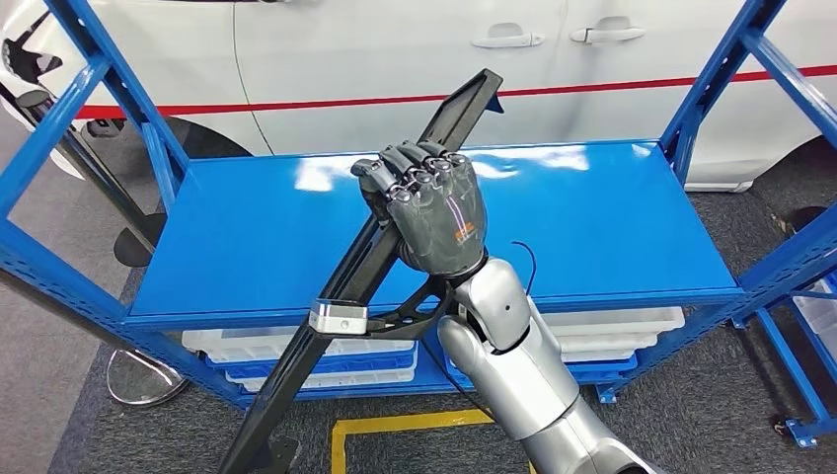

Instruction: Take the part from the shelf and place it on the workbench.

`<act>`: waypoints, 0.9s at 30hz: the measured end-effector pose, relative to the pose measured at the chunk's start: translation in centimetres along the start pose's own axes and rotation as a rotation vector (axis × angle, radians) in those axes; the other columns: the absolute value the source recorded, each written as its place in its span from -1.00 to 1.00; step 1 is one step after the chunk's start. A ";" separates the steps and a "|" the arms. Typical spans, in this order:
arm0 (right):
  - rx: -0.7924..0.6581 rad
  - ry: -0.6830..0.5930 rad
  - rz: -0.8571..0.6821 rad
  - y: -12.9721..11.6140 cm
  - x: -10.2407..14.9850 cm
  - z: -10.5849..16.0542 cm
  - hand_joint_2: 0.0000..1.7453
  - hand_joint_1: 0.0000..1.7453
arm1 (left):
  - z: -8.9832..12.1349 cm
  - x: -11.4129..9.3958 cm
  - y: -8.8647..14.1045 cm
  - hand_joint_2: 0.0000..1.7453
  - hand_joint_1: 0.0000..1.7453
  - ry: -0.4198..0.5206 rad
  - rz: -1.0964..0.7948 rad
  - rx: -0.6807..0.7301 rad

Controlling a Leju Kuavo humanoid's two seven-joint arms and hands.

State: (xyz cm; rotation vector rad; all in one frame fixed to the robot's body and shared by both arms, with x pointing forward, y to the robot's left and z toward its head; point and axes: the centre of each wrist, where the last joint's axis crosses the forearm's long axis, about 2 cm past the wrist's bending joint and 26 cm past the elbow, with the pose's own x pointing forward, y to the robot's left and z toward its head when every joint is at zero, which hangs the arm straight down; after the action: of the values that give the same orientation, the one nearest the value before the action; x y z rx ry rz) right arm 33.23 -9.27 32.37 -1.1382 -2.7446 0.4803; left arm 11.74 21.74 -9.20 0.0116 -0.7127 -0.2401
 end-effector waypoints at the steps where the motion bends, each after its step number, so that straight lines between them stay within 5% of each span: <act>1: 0.000 0.000 -0.002 0.0 0.0 0.0 1.00 1.00 | 0.0 0.0 0.0 1.00 -1.00 0.003 0.000 0.001; 27: 0.121 -0.029 -0.239 1.8 5.2 4.5 1.00 1.00 | 0.3 -0.4 -0.5 1.00 -1.00 0.066 0.026 -0.021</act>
State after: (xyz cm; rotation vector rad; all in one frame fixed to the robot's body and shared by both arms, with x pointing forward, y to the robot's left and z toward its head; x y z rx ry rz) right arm 29.66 -5.47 27.48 -0.7698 -2.7824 0.6232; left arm 11.18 21.39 -9.30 -0.0097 -0.6442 -0.2209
